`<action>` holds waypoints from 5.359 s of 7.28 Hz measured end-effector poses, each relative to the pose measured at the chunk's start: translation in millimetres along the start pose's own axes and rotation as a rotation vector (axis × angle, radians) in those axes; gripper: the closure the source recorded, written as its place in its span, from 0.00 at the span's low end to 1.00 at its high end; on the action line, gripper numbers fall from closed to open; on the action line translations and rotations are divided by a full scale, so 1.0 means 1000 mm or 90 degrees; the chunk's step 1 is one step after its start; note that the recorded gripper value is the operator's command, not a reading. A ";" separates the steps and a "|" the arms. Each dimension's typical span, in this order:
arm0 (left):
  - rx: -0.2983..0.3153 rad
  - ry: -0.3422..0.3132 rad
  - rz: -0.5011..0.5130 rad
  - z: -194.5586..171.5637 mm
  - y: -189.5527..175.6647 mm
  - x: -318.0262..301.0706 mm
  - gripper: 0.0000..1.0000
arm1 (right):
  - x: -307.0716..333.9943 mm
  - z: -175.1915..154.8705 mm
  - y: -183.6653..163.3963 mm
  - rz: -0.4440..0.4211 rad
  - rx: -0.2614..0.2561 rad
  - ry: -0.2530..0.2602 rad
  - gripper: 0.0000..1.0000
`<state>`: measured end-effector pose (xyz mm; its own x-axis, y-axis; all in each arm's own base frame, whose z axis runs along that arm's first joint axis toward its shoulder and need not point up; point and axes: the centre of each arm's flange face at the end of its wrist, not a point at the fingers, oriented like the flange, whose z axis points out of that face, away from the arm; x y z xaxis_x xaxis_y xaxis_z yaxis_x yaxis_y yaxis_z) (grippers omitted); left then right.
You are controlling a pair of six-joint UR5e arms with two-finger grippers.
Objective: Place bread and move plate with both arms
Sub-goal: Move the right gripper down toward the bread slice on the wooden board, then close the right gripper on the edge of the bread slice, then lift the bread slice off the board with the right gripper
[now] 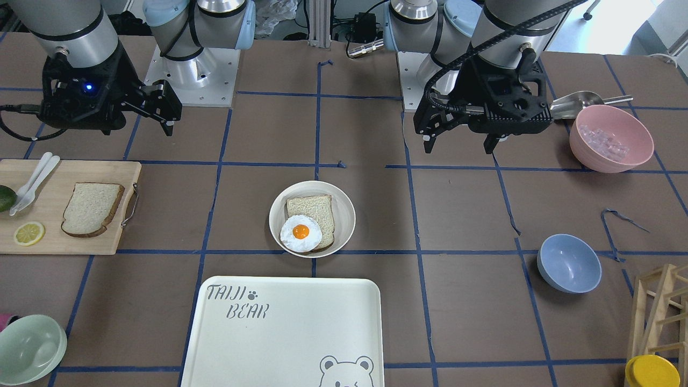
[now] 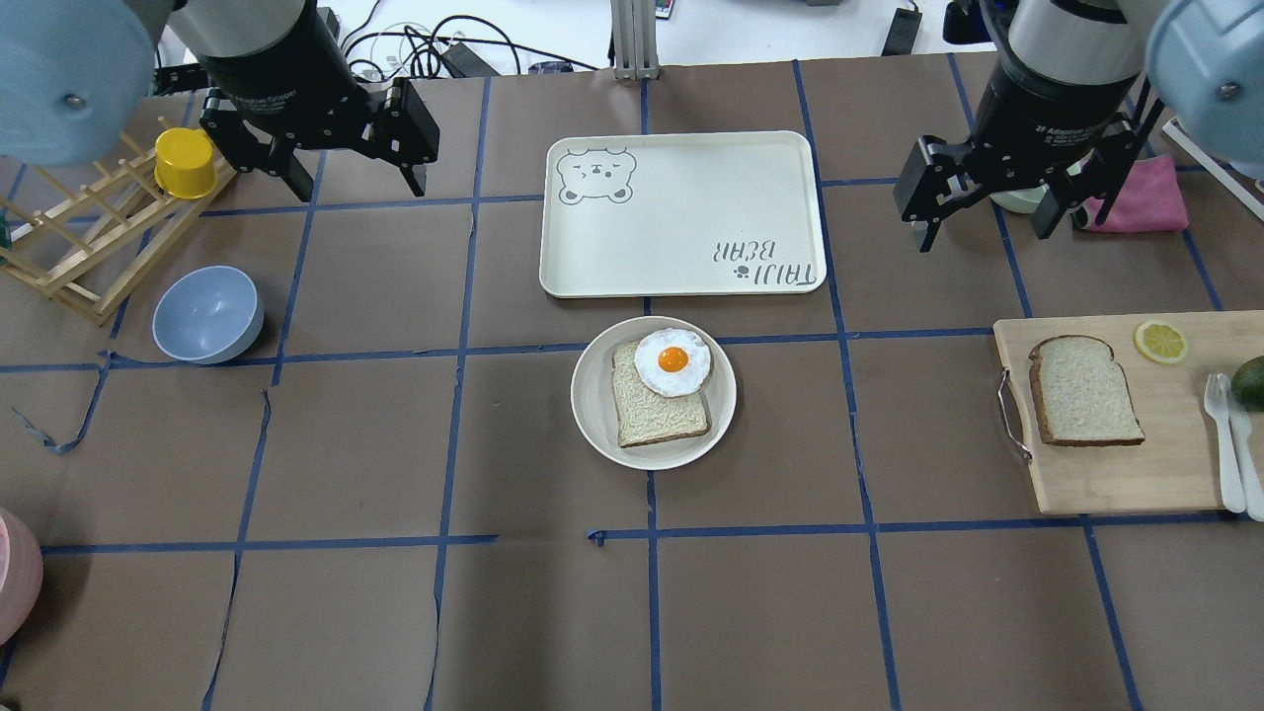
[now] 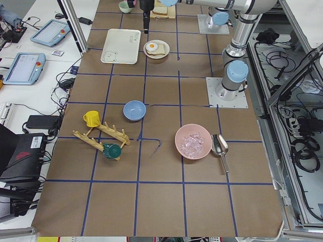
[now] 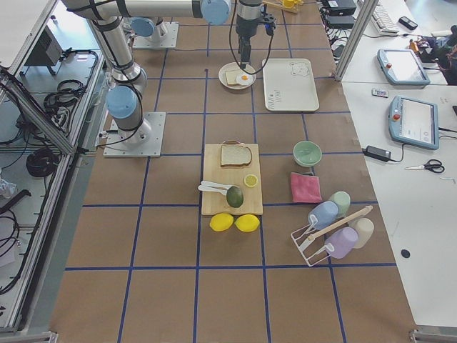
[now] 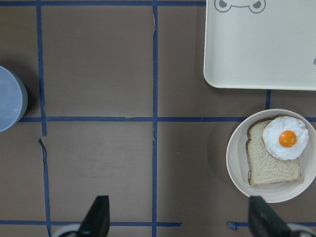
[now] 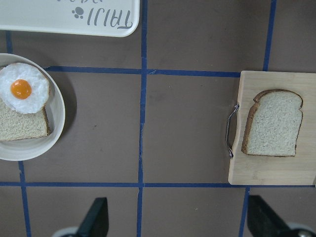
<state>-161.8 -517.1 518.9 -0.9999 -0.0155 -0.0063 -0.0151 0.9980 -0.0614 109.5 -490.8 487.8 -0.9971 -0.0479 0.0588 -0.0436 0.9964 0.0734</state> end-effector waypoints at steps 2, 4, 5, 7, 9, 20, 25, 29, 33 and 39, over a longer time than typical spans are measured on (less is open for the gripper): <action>0.003 -0.002 0.003 -0.003 0.002 0.000 0.00 | 0.001 -0.001 0.001 0.004 0.000 0.001 0.00; 0.003 -0.008 0.009 -0.001 0.000 -0.001 0.00 | 0.004 -0.001 -0.001 0.006 0.003 0.005 0.00; 0.005 -0.010 0.010 -0.002 -0.001 -0.002 0.00 | 0.008 0.000 -0.002 0.012 0.002 0.006 0.00; 0.008 -0.010 0.009 -0.005 0.000 -0.003 0.00 | 0.026 0.003 -0.006 0.035 -0.003 0.002 0.00; 0.009 -0.011 0.008 -0.006 0.002 -0.005 0.00 | 0.048 0.021 -0.017 0.056 -0.025 -0.008 0.00; 0.009 -0.004 0.008 -0.007 0.005 -0.004 0.00 | 0.195 0.265 -0.037 0.211 -0.087 -0.034 0.37; 0.009 -0.006 0.008 -0.007 0.005 -0.004 0.00 | 0.198 0.302 -0.051 0.229 -0.097 -0.036 0.52; 0.009 -0.006 0.009 -0.006 0.005 -0.004 0.00 | 0.198 0.305 -0.051 0.233 -0.099 -0.035 1.00; 0.009 -0.006 0.009 -0.006 0.005 -0.004 0.00 | 0.197 0.294 -0.047 0.254 -0.116 -0.039 1.00; 0.009 -0.005 0.008 -0.006 0.005 -0.004 0.00 | 0.202 0.209 -0.060 0.289 -0.144 -0.044 1.00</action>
<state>-157.6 -511.6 524.9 -0.9999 -0.0034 -0.0156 -0.0022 0.9972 -0.0751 -102.4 -545.8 287.4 -0.9148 0.3978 0.0696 0.4012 0.8752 0.2704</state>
